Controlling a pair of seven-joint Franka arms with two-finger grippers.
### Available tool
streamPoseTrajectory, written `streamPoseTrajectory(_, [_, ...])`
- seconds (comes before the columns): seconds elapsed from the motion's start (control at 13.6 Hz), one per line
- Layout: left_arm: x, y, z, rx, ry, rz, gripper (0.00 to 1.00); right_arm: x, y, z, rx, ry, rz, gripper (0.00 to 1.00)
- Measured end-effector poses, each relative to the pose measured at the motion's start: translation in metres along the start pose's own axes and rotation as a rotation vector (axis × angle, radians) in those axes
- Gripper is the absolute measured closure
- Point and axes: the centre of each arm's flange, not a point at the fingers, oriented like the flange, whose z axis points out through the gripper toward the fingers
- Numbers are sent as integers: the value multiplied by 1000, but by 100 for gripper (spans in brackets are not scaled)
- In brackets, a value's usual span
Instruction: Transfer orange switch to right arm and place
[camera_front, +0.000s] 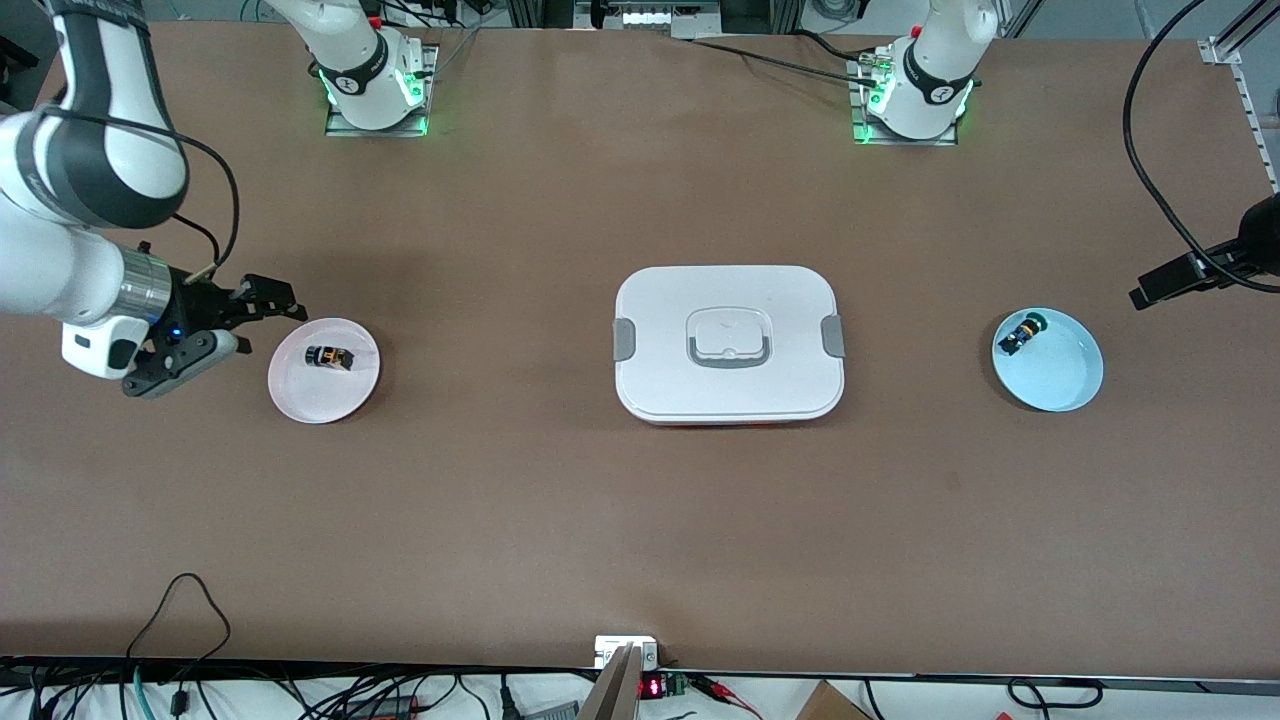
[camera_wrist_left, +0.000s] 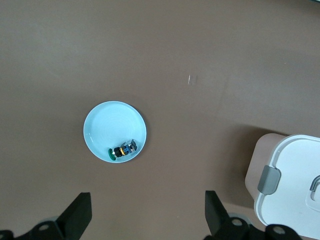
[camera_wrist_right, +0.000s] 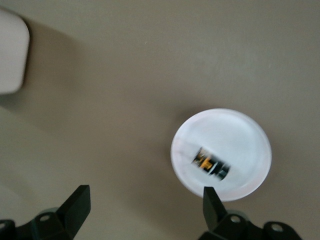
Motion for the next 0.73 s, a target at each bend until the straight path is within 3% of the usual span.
streamPoseTrajectory(0.22, [0, 2, -1, -1, 2, 4, 0, -10, -24, -30, 16, -64, 190, 0])
streamPoseTrajectory(0.29, [-1, 4, -2, -1, 4, 8, 0, -15, -35, -42, -14, -90, 215, 0])
streamPoseTrajectory(0.44, [-2, 8, -3, -2, 6, 15, 0, -23, -57, -66, -144, -112, 207, 0])
streamPoseTrajectory(0.66, [-3, 11, -4, -3, 8, 20, 0, -35, -55, -106, -366, -74, 214, 0])
streamPoseTrajectory(0.73, [-3, 11, -4, -3, 9, 20, 0, -39, -43, -120, -414, -59, 236, 0])
